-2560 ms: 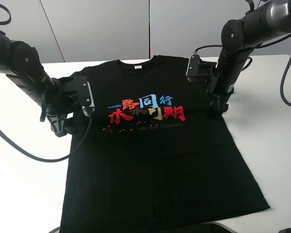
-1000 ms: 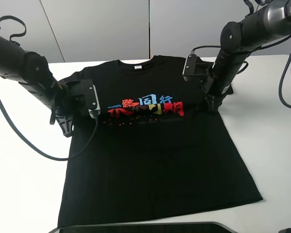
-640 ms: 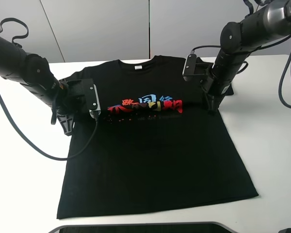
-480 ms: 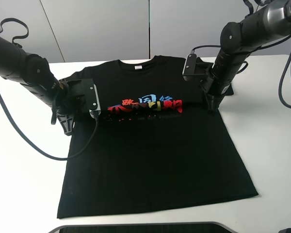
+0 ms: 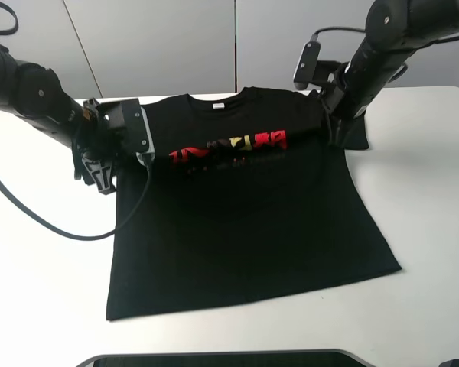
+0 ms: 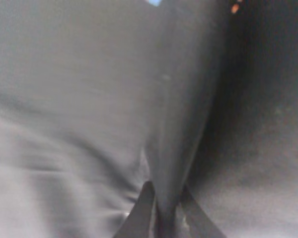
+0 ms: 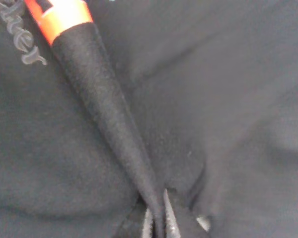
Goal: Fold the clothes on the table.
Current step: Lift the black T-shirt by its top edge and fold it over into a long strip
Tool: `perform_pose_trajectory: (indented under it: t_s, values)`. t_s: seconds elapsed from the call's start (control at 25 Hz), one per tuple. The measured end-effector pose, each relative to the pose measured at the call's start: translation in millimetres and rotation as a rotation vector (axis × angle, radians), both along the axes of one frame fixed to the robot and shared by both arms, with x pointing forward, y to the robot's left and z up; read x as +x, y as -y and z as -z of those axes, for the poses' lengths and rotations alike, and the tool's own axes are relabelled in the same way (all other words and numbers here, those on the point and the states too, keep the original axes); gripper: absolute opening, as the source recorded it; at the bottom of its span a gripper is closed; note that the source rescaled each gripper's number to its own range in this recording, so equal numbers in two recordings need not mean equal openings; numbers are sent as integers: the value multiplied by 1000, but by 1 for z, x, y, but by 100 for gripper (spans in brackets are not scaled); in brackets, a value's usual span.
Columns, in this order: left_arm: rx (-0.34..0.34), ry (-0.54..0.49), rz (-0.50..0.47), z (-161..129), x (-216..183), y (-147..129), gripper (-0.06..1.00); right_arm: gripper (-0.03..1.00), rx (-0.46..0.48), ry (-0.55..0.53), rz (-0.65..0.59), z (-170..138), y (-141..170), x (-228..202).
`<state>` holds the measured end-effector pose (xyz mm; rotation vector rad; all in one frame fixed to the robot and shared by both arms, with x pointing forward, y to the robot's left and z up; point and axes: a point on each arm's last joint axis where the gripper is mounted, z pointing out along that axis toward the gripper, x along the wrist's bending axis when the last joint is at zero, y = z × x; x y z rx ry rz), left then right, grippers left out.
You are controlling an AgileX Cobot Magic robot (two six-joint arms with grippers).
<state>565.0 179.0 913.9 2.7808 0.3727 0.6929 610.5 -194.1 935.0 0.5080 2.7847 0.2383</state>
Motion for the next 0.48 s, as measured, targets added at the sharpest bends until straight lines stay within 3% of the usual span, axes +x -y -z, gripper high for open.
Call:
perform_pose_trajectory:
  t_s: [0.32,0.48]
  values:
    - [-160,432,5,-115,32,12,0,1,-6,369,84,-106,10,9]
    - [-192,532,6,-167,48,18,0,1,6,560,139,-167,16,11]
